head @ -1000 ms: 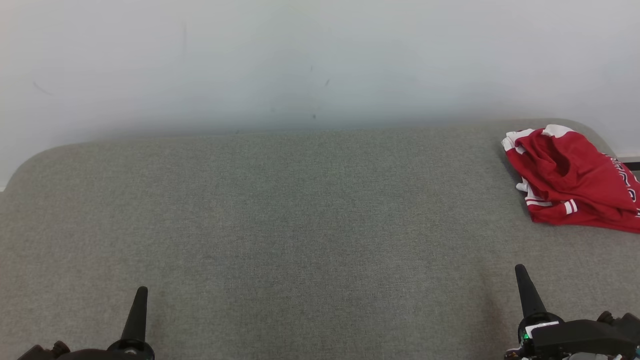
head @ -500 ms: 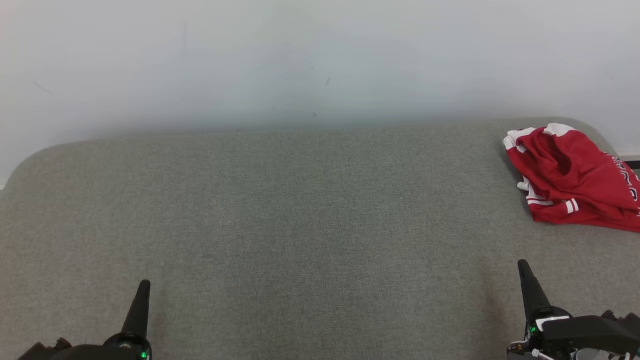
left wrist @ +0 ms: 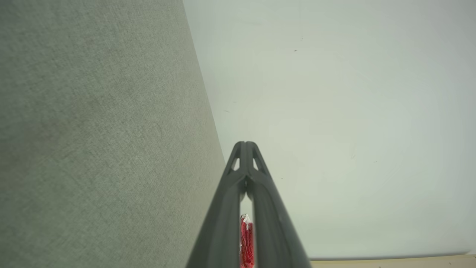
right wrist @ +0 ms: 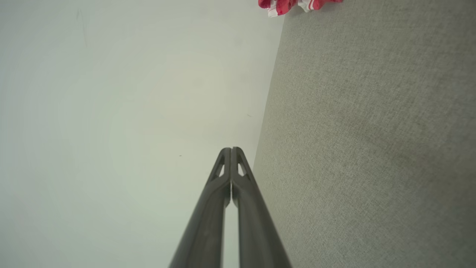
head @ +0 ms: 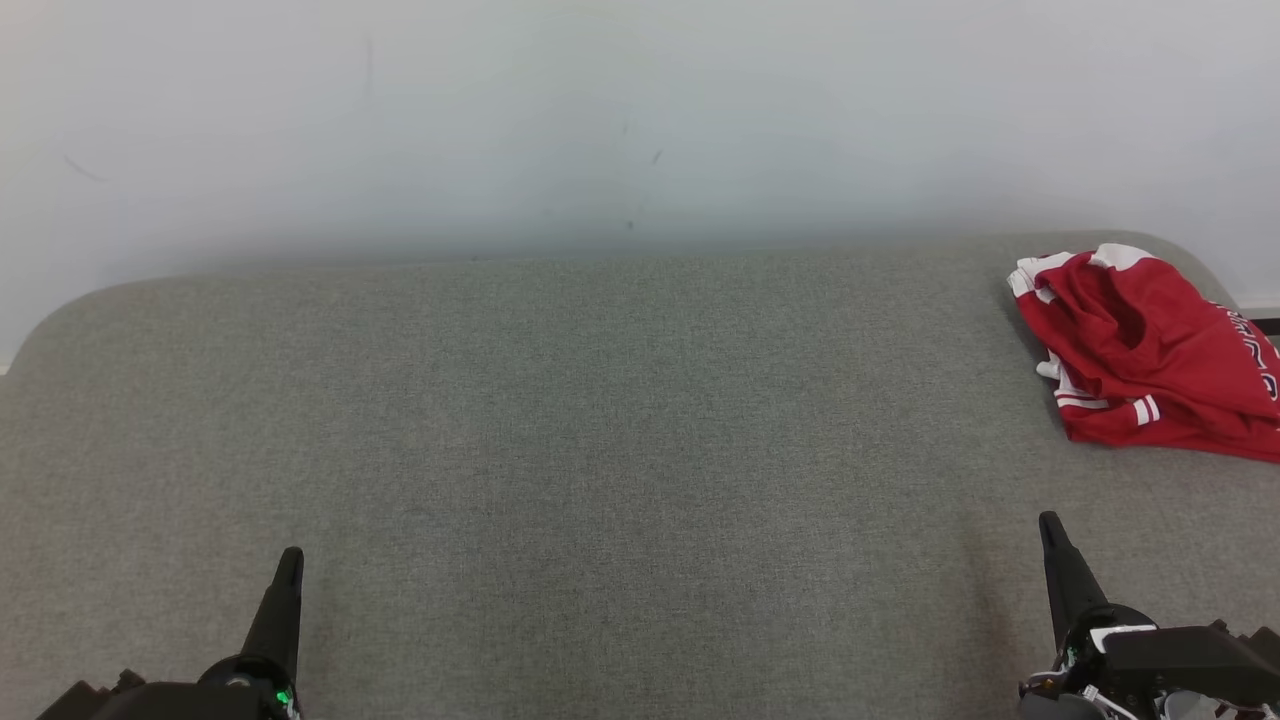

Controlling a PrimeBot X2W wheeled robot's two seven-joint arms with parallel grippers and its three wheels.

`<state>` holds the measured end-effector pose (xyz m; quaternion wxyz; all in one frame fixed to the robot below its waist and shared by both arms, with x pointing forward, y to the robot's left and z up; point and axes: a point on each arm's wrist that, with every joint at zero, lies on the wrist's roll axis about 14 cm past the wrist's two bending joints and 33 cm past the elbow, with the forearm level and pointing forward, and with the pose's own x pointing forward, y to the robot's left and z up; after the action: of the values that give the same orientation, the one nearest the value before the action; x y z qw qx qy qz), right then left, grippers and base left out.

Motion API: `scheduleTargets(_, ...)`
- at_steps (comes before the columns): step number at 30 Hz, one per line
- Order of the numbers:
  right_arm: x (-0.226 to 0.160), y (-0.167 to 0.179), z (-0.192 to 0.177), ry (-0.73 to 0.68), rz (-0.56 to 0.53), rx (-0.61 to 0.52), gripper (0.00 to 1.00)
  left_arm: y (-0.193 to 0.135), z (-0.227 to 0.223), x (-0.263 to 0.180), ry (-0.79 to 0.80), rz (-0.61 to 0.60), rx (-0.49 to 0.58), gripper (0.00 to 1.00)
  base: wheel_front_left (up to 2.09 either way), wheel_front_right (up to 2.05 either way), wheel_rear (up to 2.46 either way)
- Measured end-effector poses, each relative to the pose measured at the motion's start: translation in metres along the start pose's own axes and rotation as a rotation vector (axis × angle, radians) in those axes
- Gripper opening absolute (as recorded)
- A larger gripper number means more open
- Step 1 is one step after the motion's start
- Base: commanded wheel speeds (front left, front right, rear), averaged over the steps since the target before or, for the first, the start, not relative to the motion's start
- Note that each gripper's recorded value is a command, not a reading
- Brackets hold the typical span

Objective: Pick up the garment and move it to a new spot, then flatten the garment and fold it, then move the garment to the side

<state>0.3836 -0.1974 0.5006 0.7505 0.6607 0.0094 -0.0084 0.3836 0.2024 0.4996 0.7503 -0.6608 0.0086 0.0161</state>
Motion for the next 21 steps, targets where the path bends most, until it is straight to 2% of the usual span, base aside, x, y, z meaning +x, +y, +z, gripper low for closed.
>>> scheduleTargets(21,0.0042,0.0043,0.0031,0.0,0.019,0.129,0.0,-0.0054,-0.0021,0.0039,0.012,-0.027,-0.128,0.0,0.0,0.0,0.0)
